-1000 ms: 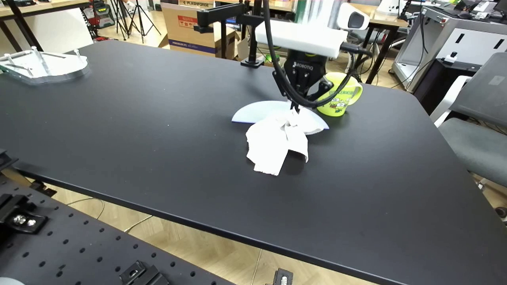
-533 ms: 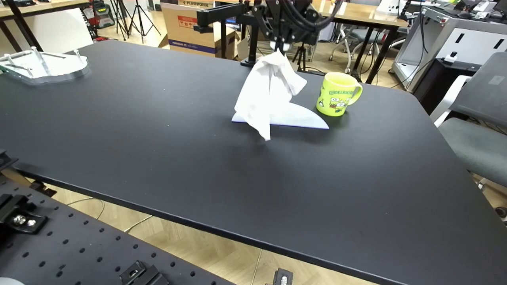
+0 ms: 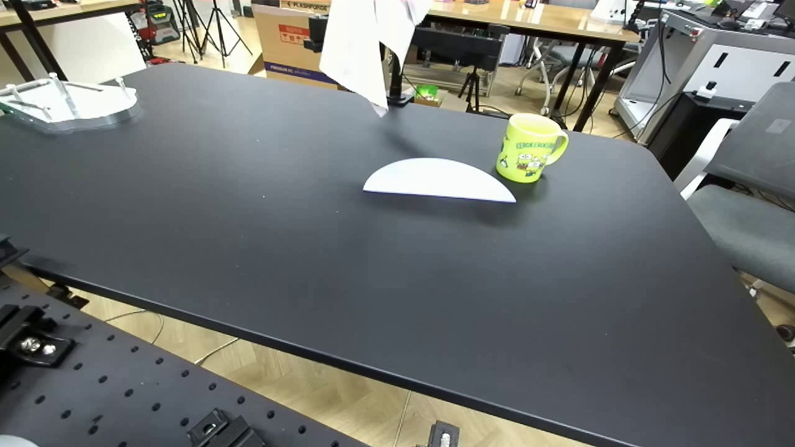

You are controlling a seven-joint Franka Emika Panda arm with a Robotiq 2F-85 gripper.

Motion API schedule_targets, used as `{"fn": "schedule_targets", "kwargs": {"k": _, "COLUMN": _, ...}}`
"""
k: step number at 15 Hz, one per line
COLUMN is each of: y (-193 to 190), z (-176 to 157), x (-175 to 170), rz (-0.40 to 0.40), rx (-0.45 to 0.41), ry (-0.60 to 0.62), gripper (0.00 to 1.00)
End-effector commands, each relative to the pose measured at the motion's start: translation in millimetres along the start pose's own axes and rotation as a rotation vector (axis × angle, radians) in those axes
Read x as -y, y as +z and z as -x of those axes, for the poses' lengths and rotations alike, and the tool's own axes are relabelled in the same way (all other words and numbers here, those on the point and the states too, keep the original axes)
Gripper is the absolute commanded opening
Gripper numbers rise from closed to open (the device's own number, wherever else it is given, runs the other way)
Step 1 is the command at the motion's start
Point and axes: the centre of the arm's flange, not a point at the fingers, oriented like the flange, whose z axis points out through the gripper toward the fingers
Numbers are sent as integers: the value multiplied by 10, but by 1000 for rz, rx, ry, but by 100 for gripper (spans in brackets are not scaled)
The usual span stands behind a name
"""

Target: Hang the white towel on the black bar

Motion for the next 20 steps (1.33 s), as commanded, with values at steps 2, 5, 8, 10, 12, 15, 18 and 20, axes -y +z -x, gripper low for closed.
{"fn": "schedule_targets", "kwargs": {"k": 2, "y": -460, "z": -254, "x": 172, "rz": 15, "rx": 32, "ry": -68, "gripper": 1}}
{"fn": "schedule_targets", "kwargs": {"k": 5, "y": -598, "z": -360, "x": 315, "rz": 13, "rx": 53, "ry": -95, "gripper": 1}}
{"fn": "schedule_targets", "kwargs": {"k": 8, "y": -666, "z": -452, "x": 470, "rz": 21, "rx": 66, "ry": -104, "gripper": 1}}
{"fn": "schedule_targets", "kwargs": {"k": 10, "y": -696, "z": -505, "x": 532, "rz": 18, "rx": 70, "ry": -118, "gripper": 1}}
{"fn": "schedule_targets", "kwargs": {"k": 12, "y": -704, "z": -562, "x": 552, "rz": 19, "rx": 73, "ry": -132, "gripper": 1}}
{"fn": "schedule_targets", "kwargs": {"k": 15, "y": -651, "z": -674, "x": 532, "rz": 13, "rx": 85, "ry": -148, "gripper": 1}}
{"fn": "schedule_targets", "kwargs": {"k": 18, "y": -543, "z": -806, "x": 525, "rz": 7, "rx": 105, "ry": -158, "gripper": 1}}
{"fn": "schedule_targets", "kwargs": {"k": 20, "y": -469, "z": -890, "x": 545, "rz": 4, "rx": 122, "ry": -164, "gripper": 1}}
